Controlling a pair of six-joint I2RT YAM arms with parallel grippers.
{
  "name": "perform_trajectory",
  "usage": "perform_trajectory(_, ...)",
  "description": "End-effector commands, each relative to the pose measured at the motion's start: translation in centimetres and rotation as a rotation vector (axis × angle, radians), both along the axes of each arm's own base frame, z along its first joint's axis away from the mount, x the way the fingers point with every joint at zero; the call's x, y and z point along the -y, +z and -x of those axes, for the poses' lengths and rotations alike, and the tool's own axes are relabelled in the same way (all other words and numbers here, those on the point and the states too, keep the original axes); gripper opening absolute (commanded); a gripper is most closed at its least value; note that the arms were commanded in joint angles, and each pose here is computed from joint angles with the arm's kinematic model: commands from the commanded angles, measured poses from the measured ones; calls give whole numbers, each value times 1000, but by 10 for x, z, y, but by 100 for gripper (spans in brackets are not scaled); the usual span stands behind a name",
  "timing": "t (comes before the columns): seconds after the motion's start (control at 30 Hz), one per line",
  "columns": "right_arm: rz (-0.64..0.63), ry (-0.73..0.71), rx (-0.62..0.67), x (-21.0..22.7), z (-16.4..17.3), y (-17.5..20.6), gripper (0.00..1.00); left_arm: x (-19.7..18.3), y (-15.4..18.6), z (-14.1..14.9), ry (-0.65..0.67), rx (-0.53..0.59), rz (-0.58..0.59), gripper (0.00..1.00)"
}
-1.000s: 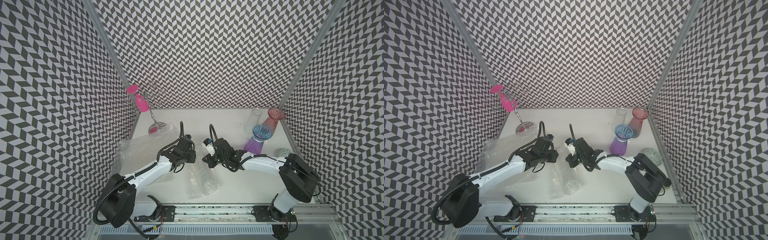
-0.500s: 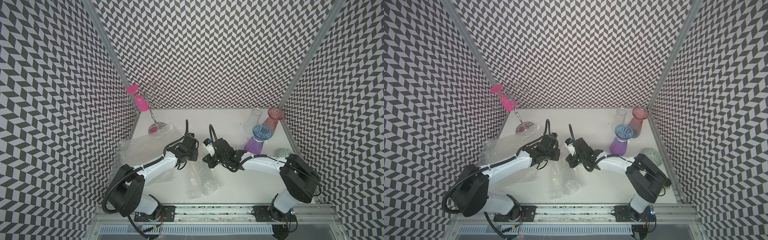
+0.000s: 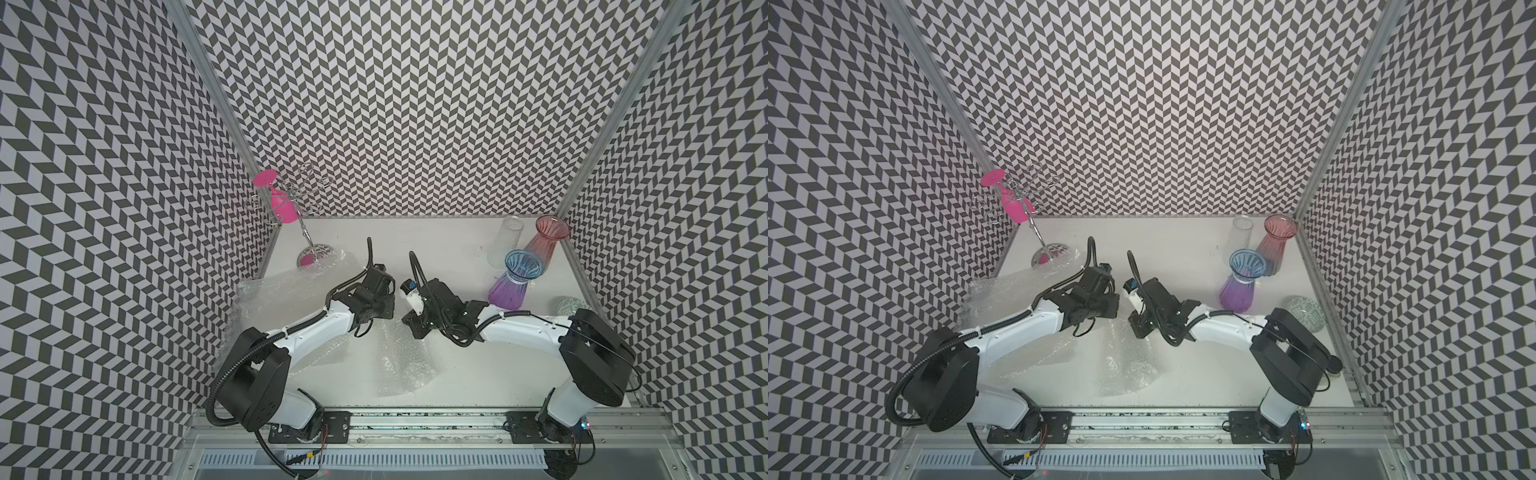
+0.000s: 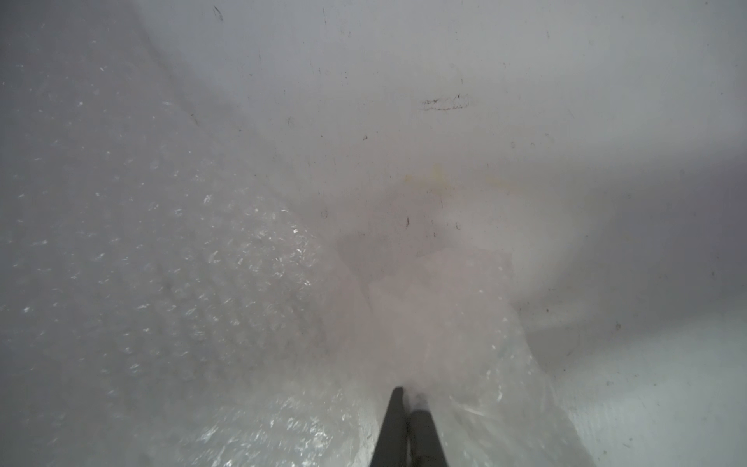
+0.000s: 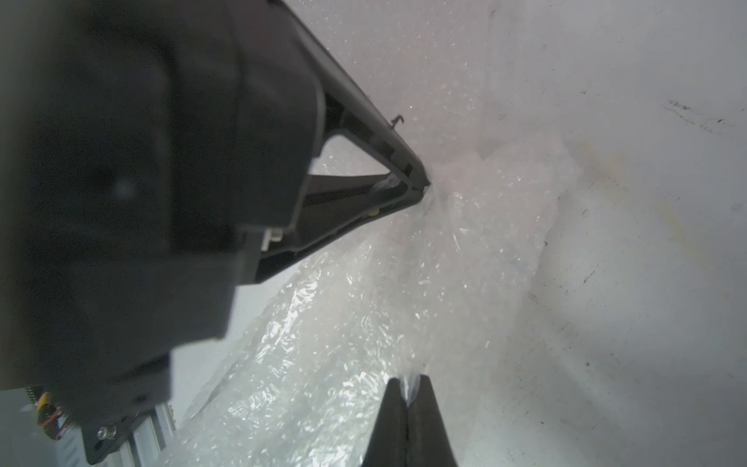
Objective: Unwrap the vase from the bubble wrap
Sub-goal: Unwrap the bubble wrap at the center of the board.
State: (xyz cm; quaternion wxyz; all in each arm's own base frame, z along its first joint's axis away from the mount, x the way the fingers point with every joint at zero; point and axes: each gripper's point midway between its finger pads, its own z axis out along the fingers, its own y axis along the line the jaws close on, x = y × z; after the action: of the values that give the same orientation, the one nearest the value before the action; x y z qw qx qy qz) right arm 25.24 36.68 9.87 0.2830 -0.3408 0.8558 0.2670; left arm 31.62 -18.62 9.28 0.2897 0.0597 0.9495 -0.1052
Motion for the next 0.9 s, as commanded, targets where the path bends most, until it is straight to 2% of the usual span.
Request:
perform_trajectory(0.0, 99, 38, -4, 4, 13, -17, 0, -3, 37, -27, 68, 102, 94, 0)
perform_trajectory(0.23, 198, 18, -16, 18, 18, -36, 0, -7, 48, -30, 101, 119, 189, 0)
perform_trajectory(0.37, 235, 7, -1, 25, 15, -39, 0, -9, 61, -26, 95, 172, 237, 0)
perform_trajectory(0.53, 255, -5, 9, 32, 15, -42, 0, -21, 56, -22, 127, 183, 227, 0)
perform_trajectory(0.87, 273, -95, 76, 50, 7, -25, 0, -38, 51, -25, 183, 213, 172, 0)
